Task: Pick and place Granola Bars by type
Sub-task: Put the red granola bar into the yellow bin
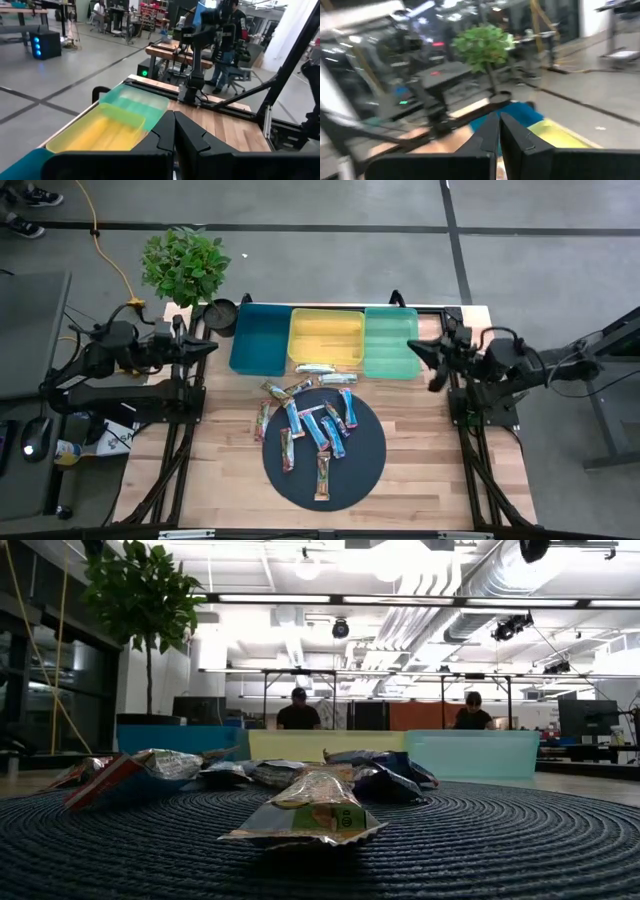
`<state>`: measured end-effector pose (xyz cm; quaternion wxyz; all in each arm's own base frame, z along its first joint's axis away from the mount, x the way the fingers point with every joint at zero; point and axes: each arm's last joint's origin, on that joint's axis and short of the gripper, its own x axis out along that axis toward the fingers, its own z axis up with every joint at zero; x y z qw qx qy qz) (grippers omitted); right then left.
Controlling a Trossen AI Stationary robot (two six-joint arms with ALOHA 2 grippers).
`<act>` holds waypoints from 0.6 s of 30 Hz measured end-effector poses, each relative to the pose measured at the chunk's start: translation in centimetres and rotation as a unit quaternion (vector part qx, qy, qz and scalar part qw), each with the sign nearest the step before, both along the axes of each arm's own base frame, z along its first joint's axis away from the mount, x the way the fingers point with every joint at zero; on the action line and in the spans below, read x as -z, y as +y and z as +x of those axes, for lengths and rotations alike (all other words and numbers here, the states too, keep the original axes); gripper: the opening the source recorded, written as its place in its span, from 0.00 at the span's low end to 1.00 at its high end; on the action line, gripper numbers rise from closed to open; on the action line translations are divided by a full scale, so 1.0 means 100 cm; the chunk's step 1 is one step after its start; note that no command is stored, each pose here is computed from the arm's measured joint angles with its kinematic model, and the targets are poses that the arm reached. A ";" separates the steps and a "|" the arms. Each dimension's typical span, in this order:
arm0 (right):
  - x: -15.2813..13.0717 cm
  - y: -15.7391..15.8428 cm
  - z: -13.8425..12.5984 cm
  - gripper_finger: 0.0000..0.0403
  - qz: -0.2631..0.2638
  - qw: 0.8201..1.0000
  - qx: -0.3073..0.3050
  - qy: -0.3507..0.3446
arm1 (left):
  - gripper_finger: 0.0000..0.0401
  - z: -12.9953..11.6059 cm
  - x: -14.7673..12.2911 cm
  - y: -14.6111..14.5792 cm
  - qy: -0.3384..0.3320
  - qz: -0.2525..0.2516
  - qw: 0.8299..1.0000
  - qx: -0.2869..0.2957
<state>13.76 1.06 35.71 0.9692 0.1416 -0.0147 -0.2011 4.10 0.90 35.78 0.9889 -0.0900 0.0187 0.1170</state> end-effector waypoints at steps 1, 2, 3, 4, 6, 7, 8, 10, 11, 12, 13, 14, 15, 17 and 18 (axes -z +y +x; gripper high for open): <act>-0.008 0.001 0.007 0.00 -0.008 1.000 0.008 0.016 | 0.00 0.000 0.000 0.000 0.000 0.002 1.000 0.000; -0.016 0.002 0.014 0.00 -0.013 0.999 0.010 0.031 | 0.00 -0.001 0.000 0.000 0.000 0.006 1.000 0.000; -0.022 0.004 0.021 0.00 -0.017 0.999 0.010 0.050 | 0.00 -0.002 0.000 0.000 -0.002 0.009 1.000 0.000; -0.026 0.004 0.030 0.00 -0.016 0.997 0.012 0.076 | 0.00 -0.003 0.000 0.000 -0.002 0.013 1.000 0.001; -0.029 0.004 0.047 0.00 0.003 0.991 0.011 0.137 | 0.00 -0.003 0.000 -0.001 0.000 0.018 1.000 0.001; -0.029 0.003 0.056 0.00 0.022 0.985 0.010 0.170 | 0.00 -0.004 0.000 -0.001 -0.001 0.020 1.000 0.001; -0.027 0.001 0.066 0.00 0.046 0.977 0.010 0.207 | 0.00 -0.005 0.000 -0.001 -0.002 0.022 1.000 0.001; -0.021 -0.005 0.082 0.00 0.108 0.956 0.016 0.272 | 0.00 -0.005 0.000 -0.001 -0.002 0.022 1.000 0.001; -0.018 -0.008 0.089 0.00 0.142 0.944 0.019 0.296 | 0.00 -0.005 0.000 -0.001 -0.003 0.022 1.000 0.001; -0.016 -0.011 0.096 0.00 0.175 0.932 0.018 0.318 | 0.00 -0.007 0.000 -0.001 -0.005 0.023 1.000 0.001; -0.013 -0.014 0.103 0.00 0.204 0.919 0.009 0.337 | 0.00 -0.007 0.000 -0.001 -0.005 0.023 1.000 0.001; -0.010 -0.016 0.110 0.00 0.222 0.909 -0.008 0.354 | 0.00 -0.007 0.000 -0.001 -0.005 0.023 1.000 0.001; -0.007 -0.017 0.117 0.00 0.225 0.901 -0.043 0.368 | 0.00 -0.007 0.000 -0.001 -0.006 0.023 1.000 0.001; -0.001 -0.015 0.133 0.00 0.211 0.894 -0.113 0.379 | 0.00 -0.008 0.000 -0.002 -0.008 0.023 1.000 0.002; 0.002 -0.014 0.140 0.00 0.209 0.892 -0.139 0.376 | 0.00 -0.008 0.000 -0.002 -0.008 0.023 1.000 0.002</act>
